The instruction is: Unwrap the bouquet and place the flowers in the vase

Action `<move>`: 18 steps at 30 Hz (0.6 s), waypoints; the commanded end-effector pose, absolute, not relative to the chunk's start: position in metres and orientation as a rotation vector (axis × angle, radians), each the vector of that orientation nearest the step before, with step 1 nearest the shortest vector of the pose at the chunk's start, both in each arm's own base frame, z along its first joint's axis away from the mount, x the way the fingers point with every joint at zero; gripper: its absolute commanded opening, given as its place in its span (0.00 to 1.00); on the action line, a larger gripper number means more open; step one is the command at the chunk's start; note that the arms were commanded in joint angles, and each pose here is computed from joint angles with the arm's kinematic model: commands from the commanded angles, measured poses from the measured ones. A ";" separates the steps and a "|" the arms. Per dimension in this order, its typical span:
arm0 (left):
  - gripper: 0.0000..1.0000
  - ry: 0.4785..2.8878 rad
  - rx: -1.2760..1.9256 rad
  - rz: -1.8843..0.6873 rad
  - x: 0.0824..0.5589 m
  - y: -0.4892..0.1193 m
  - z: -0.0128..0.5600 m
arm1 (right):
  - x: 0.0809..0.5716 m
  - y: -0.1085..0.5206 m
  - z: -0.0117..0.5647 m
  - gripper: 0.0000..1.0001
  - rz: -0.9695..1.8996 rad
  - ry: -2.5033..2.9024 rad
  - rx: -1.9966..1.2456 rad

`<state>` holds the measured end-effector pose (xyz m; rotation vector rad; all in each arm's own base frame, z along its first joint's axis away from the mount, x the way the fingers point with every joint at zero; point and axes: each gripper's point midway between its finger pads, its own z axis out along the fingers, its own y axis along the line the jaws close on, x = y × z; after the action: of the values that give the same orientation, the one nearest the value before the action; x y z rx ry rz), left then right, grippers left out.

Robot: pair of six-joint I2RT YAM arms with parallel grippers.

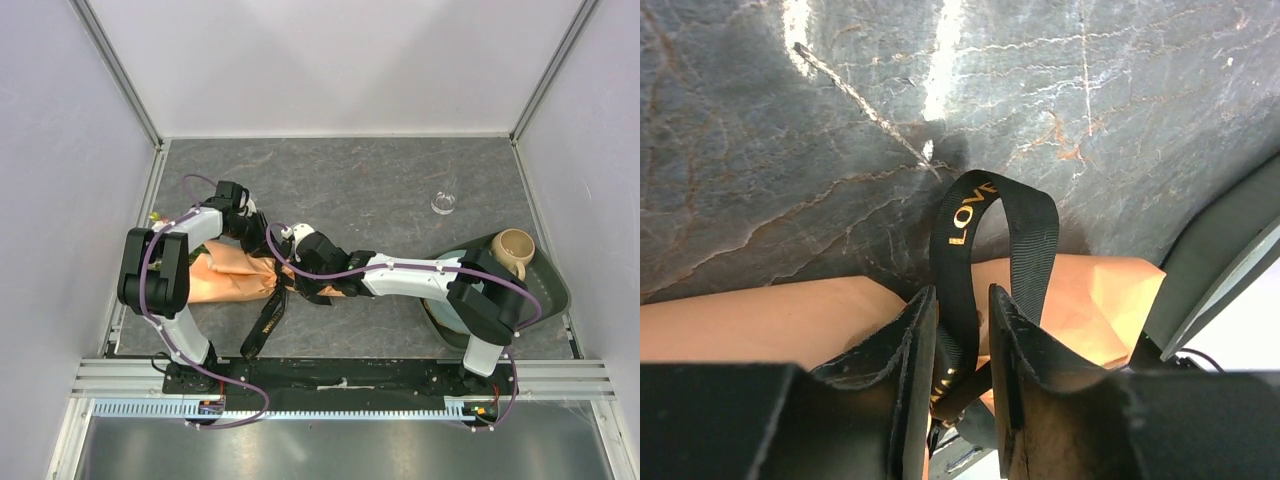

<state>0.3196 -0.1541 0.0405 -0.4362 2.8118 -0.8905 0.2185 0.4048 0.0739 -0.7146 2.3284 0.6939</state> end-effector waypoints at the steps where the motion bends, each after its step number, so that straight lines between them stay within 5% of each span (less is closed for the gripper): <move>1: 0.35 2.759 -0.316 -0.922 0.318 -0.155 0.057 | 0.221 0.414 0.098 0.00 0.746 2.252 -0.712; 7: 0.42 2.788 -0.246 -0.953 0.312 -0.170 0.052 | 0.224 0.406 0.096 0.00 0.712 2.245 -0.706; 13: 0.37 2.796 -0.250 -0.981 0.309 -0.175 0.048 | 0.223 0.402 0.096 0.00 0.705 2.243 -0.701; 18: 0.48 2.731 -0.201 -1.114 0.308 -0.188 0.059 | 0.223 0.403 0.098 0.00 0.709 2.242 -0.692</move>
<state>0.3109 -0.1741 0.0478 -0.2937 2.7911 -0.9669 0.2188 0.3988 0.0759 -0.7138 2.3099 0.6804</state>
